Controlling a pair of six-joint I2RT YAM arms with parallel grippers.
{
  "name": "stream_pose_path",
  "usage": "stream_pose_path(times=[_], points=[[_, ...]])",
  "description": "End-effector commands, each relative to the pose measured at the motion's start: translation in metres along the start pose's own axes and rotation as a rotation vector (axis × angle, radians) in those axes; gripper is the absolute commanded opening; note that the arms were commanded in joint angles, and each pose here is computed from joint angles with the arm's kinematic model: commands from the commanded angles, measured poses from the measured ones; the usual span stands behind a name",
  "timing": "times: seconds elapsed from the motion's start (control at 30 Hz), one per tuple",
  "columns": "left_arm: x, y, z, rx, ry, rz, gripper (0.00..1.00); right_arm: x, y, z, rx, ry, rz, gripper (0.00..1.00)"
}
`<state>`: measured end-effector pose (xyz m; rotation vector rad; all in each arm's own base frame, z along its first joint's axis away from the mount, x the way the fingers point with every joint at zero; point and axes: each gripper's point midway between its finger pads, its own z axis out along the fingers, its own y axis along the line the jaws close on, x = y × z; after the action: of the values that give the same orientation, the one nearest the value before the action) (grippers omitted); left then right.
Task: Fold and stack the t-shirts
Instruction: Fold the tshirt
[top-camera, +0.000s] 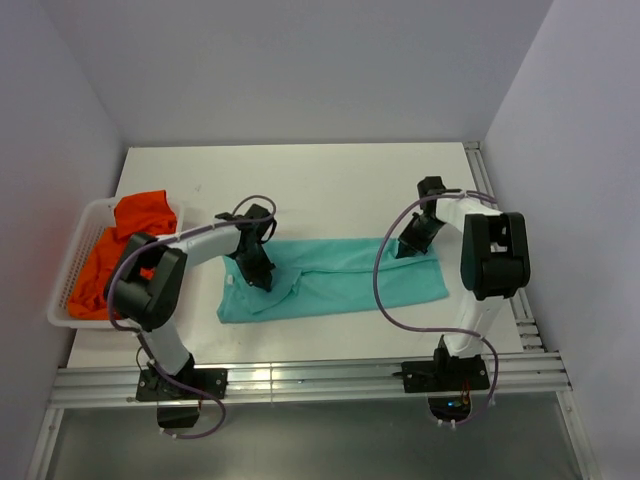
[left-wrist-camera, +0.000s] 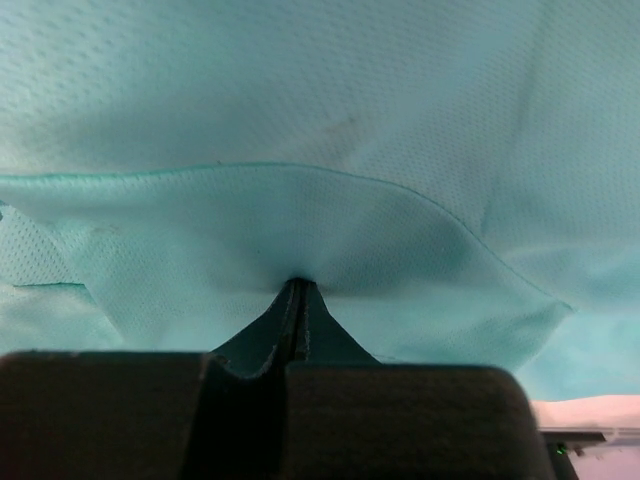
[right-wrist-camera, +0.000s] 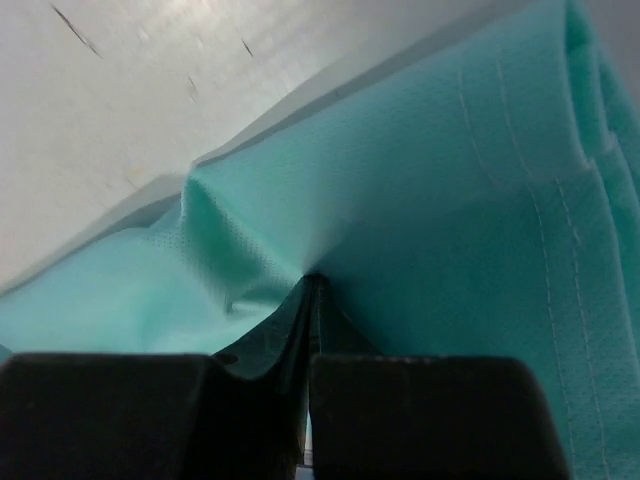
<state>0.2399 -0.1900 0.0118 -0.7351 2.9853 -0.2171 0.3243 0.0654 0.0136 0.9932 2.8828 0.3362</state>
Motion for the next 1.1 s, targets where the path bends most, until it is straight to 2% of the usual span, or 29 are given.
stream_pose_path(times=[0.0, 0.03, 0.23, 0.3, 0.4, 0.43, 0.5, 0.53, 0.6, 0.67, 0.73, 0.77, 0.87, 0.97, 1.0, 1.07], points=[[-0.041, 0.016, 0.042, -0.117, -0.096, 0.044, 0.00, 0.020, -0.003, -0.013, -0.042, 0.005, -0.018, 0.00], [-0.043, 0.022, 0.051, -0.158, -0.076, 0.047, 0.00, 0.024, -0.006, -0.014, -0.041, 0.008, -0.022, 0.00], [-0.116, -0.022, 0.052, -0.172, -0.168, 0.086, 0.00, 0.075, -0.043, -0.019, -0.017, 0.062, -0.029, 0.00], [-0.129, -0.031, 0.052, -0.187, -0.171, 0.088, 0.00, 0.097, -0.054, -0.018, -0.007, 0.087, -0.029, 0.00], [-0.158, -0.062, 0.057, -0.162, -0.176, 0.087, 0.00, 0.128, -0.057, -0.016, -0.017, 0.127, -0.041, 0.00], [-0.178, -0.086, 0.061, -0.123, -0.200, 0.084, 0.00, 0.137, -0.055, -0.016, -0.026, 0.144, -0.046, 0.00], [-0.185, -0.101, 0.065, -0.113, -0.175, 0.080, 0.00, 0.150, -0.047, -0.017, -0.043, 0.154, -0.047, 0.00], [-0.196, -0.120, 0.071, -0.078, -0.189, 0.072, 0.00, 0.163, -0.039, -0.017, -0.051, 0.166, -0.098, 0.00], [-0.200, -0.130, 0.074, -0.055, -0.183, 0.059, 0.00, 0.176, -0.022, -0.017, -0.068, 0.184, -0.125, 0.00], [-0.201, -0.136, 0.078, -0.023, -0.180, 0.047, 0.00, 0.202, -0.005, -0.011, -0.068, 0.223, -0.226, 0.00], [-0.197, -0.149, 0.076, 0.075, -0.182, 0.074, 0.00, 0.215, 0.026, -0.015, -0.100, 0.228, -0.312, 0.00], [-0.197, -0.155, 0.073, 0.119, -0.191, 0.087, 0.00, 0.234, 0.032, -0.008, -0.074, 0.256, -0.391, 0.00], [-0.193, -0.170, 0.062, 0.225, -0.198, 0.155, 0.00, 0.254, 0.085, -0.014, -0.128, 0.242, -0.534, 0.00], [-0.193, -0.184, 0.051, 0.283, -0.195, 0.227, 0.00, 0.269, 0.106, -0.009, -0.154, 0.284, -0.569, 0.00], [-0.194, -0.187, 0.047, 0.288, -0.195, 0.239, 0.00, 0.274, 0.125, -0.019, -0.196, 0.278, -0.613, 0.00], [-0.203, -0.196, 0.027, 0.307, -0.238, 0.266, 0.00, 0.271, 0.135, -0.023, -0.172, 0.232, -0.657, 0.00]])
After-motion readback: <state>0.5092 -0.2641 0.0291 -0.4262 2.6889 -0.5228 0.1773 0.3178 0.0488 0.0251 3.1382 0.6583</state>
